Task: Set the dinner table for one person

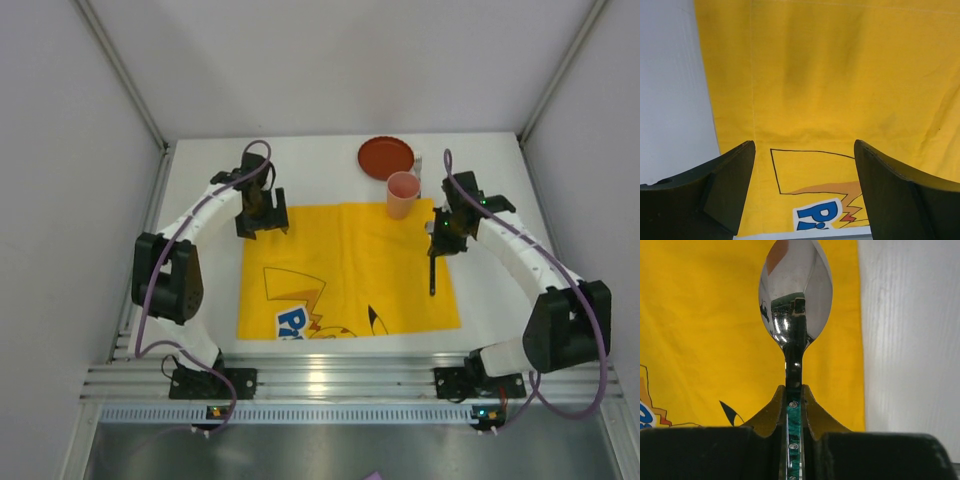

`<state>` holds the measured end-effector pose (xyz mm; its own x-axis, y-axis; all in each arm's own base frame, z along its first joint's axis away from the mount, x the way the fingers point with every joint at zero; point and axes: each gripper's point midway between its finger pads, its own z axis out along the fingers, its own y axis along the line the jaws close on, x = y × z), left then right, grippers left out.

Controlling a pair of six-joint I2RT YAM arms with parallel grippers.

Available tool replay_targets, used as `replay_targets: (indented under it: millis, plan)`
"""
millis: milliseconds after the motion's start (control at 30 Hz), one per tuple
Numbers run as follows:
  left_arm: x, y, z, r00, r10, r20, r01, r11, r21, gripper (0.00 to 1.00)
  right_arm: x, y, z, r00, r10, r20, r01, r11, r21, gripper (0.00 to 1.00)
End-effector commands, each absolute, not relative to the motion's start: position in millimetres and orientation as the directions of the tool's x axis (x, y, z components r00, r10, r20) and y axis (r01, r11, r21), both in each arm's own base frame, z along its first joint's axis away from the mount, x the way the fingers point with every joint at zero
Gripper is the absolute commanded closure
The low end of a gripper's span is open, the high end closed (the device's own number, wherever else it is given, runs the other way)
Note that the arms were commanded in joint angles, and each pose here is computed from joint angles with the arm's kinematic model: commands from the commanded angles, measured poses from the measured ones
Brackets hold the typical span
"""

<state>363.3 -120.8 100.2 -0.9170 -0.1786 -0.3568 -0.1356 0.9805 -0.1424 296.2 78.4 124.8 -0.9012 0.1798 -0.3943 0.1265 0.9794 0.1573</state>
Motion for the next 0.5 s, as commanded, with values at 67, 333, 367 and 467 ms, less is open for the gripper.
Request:
replay_targets:
  millis: [67, 333, 367, 467]
  plan:
    - [370, -134, 120, -0.889, -0.177, -0.422, -0.078, 0.968, -0.24, 0.15, 293, 124, 128, -0.865, 0.178, -0.469, 0.045, 0.959, 0.28, 1.0]
    - [366, -132, 121, -0.889, -0.178, -0.421, -0.081, 0.968, -0.238, 0.15, 302, 145, 105, -0.882, 0.126, -0.453, 0.009, 0.968, 0.252, 1.0]
    - [365, -132, 120, -0.89, -0.177, -0.421, -0.081, 0.969, -0.235, 0.16, 301, 145, 100, -0.887, 0.118, -0.447, 0.007, 0.97, 0.242, 1.0]
    - [363, -129, 121, -0.886, -0.175, -0.43, -0.082, 0.971, -0.226, 0.15, 299, 145, 82, -0.902, 0.091, -0.422, -0.002, 0.977, 0.213, 1.0]
